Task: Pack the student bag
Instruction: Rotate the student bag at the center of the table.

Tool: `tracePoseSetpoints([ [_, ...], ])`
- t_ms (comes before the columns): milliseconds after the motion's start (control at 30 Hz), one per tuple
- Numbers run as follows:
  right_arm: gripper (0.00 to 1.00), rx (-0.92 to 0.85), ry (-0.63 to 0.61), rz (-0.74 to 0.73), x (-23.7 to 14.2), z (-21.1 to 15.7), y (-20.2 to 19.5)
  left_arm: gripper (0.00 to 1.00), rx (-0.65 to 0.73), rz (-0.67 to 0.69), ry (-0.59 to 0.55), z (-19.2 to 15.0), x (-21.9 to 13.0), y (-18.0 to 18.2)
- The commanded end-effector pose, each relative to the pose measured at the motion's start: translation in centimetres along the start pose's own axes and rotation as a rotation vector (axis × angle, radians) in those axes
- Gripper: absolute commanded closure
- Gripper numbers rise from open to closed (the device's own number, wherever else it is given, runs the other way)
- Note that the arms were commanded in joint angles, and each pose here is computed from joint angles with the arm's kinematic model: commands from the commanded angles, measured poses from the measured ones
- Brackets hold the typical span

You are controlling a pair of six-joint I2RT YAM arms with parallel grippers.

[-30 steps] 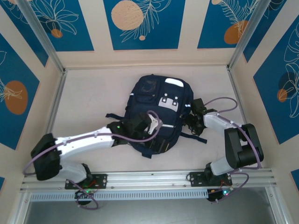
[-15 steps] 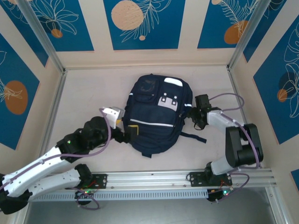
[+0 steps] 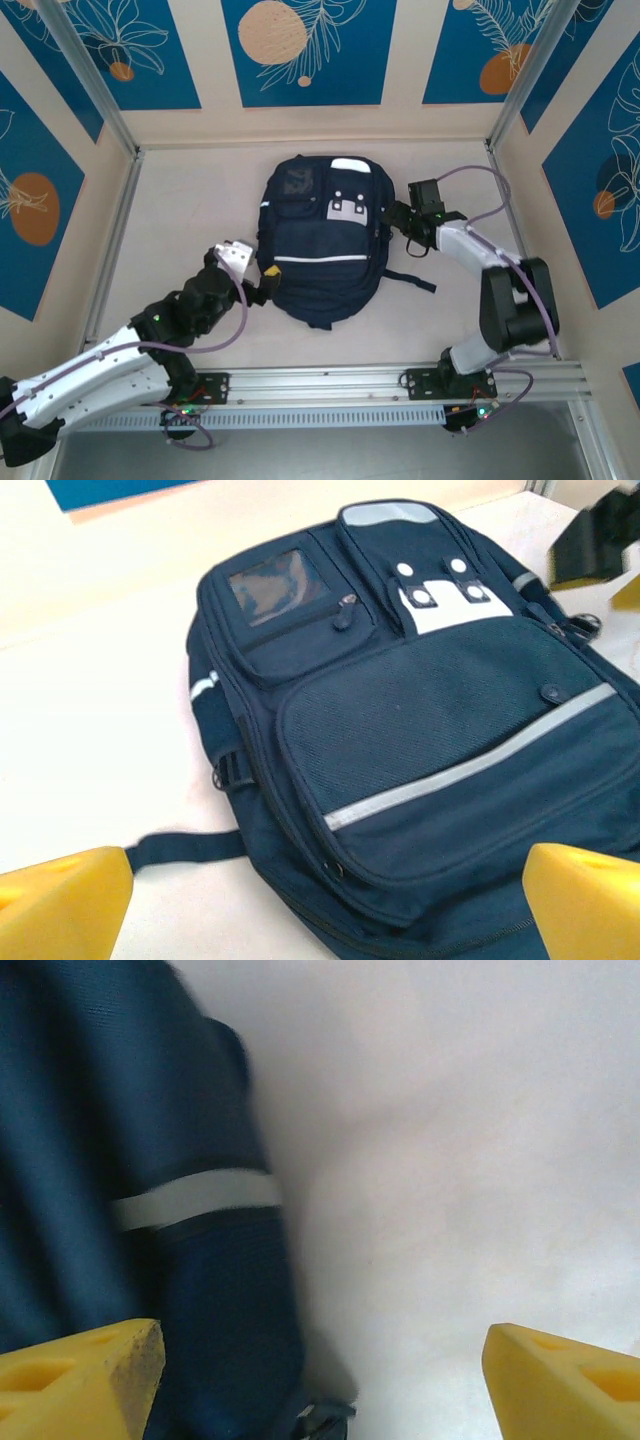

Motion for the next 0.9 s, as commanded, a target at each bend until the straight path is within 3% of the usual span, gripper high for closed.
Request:
tracePoseSetpoints([
  [0,0.01,-0.175,-0.128,0.03,-4.3,0.0,0.2,0.0,0.094,0.011,-0.111,1.6,0.6,-0.3],
  [133,0.01,-0.294,-0.384,0.075,-10.4,-1.1,1.3,0.0,0.166,-0.032,-0.23,2.0,1.5,-0.7],
  [233,0.01,-0.409,-0.675,0.226,-14.4,-2.1,2.0,0.0,0.033,0.078,-0.319,2.9,1.8,1.9],
  [267,0.01,-0.416,-0.772,0.271,-15.5,-2.4,1.9,0.0,-0.025,0.069,-0.348,4.0,1.3,2.6],
  [333,0.01,-0.39,-0.879,0.288,-17.4,-2.4,1.5,0.0,-0.014,-0.015,-0.419,6.8,0.1,2.4],
  [433,0.01,-0.457,-0.907,0.305,-19.9,-1.8,1.7,0.0,0.167,-0.084,-0.458,10.5,-1.3,1.2],
  [500,0.01,-0.546,-0.922,0.355,-21.3,-1.8,2.3,0.0,0.361,-0.146,-0.403,11.1,-1.9,0.3],
  [567,0.01,-0.625,-0.927,0.399,-22.1,-2.1,2.7,0.0,0.415,-0.09,-0.403,11.2,-1.9,0.8],
  [633,0.01,-0.698,-0.922,0.406,-22.1,-2.5,2.8,0.0,0.375,-0.019,-0.399,10.1,-0.9,2.2],
  [700,0.01,-0.743,-0.914,0.373,-22.3,-2.8,2.5,0.0,0.224,0.051,-0.381,9.6,-0.4,4.3],
  [767,0.01,-0.762,-0.936,0.299,-22.7,-2.7,2.0,0.0,0.135,0.084,-0.374,8.9,-0.1,6.5],
  [867,0.01,-0.742,-0.966,0.168,-22.1,-1.9,1.1,0.0,0.066,0.272,-0.32,6.3,1.6,9.8],
])
Point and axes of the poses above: each hand's point on the last joint's axis, 136 mm out from that joint toward the fingers, its own x axis out along the fingers, its own y axis along the line the jaws close on, z = x × y, the point moved 8 cm from there along -x, back along the fingers, and after that the axes turned 11 degrees about -x, right-handed, at the moved point
